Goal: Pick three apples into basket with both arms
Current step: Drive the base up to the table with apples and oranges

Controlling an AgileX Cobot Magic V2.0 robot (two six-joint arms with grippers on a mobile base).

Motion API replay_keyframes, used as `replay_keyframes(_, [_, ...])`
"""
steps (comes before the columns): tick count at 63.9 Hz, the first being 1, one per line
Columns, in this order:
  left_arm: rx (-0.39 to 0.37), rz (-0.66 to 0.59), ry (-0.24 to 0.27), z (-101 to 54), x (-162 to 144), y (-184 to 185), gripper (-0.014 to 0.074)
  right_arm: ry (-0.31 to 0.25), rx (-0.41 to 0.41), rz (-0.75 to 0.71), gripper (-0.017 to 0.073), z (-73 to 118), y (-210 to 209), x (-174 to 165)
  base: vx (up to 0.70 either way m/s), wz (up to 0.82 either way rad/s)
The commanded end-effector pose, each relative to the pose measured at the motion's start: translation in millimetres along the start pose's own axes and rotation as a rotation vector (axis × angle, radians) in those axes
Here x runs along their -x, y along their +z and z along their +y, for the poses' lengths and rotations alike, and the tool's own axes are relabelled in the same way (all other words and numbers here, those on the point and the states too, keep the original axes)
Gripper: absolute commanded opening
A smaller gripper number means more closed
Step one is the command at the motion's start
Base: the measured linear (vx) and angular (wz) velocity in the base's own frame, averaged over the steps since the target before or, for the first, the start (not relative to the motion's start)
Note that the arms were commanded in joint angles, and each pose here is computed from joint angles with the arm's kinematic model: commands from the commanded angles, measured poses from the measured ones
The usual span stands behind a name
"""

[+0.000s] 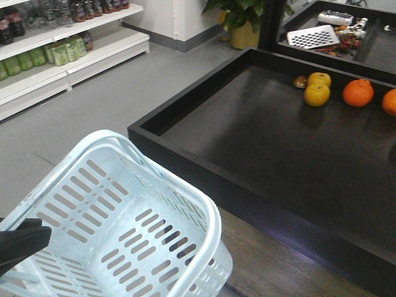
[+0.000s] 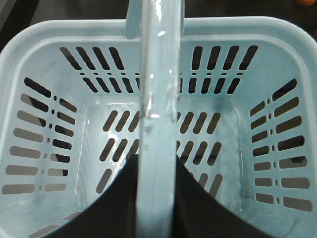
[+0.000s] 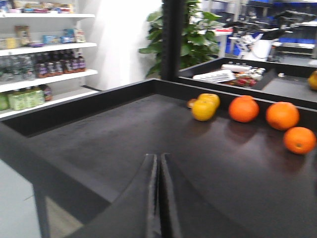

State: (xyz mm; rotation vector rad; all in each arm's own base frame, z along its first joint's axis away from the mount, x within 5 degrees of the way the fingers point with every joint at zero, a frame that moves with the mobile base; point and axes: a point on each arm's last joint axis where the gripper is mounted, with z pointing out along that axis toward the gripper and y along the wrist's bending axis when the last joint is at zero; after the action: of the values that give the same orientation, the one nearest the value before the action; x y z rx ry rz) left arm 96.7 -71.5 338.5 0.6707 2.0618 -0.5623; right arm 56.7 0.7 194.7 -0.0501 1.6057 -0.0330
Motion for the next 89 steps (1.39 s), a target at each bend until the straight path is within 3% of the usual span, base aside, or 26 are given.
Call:
replay_keyframes(1, [0.005, -0.122, -0.034, -1.3, 16.5, -6.5, -0.0006, -0.004, -0.013, -0.068, -0.0006, -0.7, -0.5, 2.1, 0.12, -0.49])
replay_keyframes(89, [0.005, -0.122, -0.034, -1.3, 16.5, -6.5, -0.0006, -0.004, -0.013, -0.068, -0.0006, -0.7, -0.5, 2.1, 0.09, -0.33])
